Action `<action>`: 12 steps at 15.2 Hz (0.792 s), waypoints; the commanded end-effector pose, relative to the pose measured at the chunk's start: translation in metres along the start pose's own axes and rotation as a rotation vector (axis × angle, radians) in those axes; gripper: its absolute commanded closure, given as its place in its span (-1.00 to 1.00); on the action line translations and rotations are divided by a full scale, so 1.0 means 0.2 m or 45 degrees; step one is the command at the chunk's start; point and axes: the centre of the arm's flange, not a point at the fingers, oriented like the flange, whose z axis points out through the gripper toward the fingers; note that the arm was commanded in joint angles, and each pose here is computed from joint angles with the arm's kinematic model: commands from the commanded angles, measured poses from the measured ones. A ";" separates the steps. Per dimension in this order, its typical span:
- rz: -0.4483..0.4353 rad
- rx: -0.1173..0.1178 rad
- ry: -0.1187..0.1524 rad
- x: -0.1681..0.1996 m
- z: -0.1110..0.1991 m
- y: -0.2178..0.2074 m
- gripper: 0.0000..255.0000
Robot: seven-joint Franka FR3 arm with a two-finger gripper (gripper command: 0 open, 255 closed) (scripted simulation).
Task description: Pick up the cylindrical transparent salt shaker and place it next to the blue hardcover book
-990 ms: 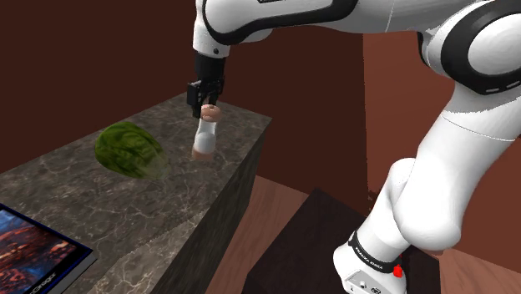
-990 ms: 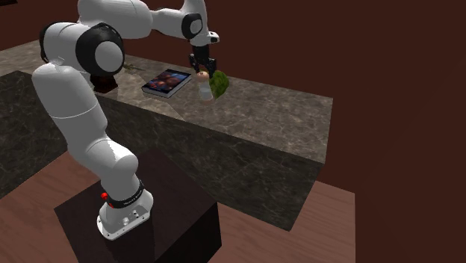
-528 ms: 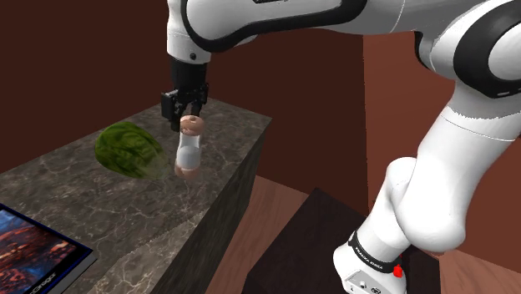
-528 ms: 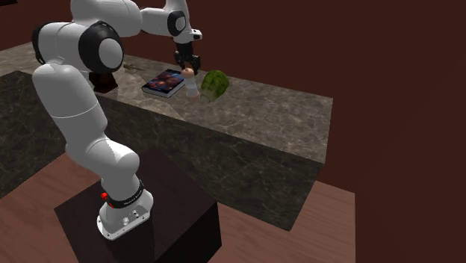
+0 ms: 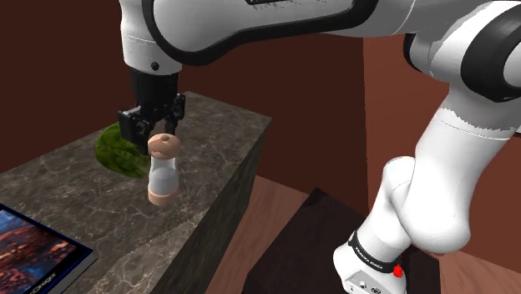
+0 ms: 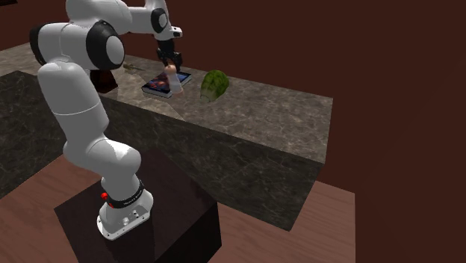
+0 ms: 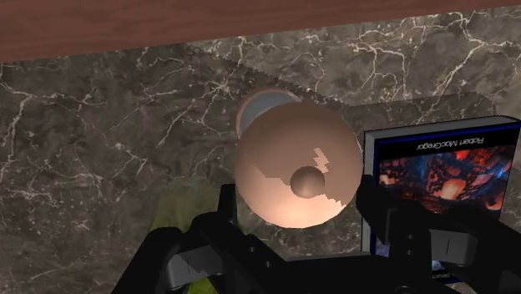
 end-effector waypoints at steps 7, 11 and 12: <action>0.002 0.000 0.000 -0.03 0.00 -0.54 1.00; 0.002 0.000 0.000 -0.04 0.00 -0.80 1.00; 0.002 0.000 0.000 -0.05 0.00 -0.87 1.00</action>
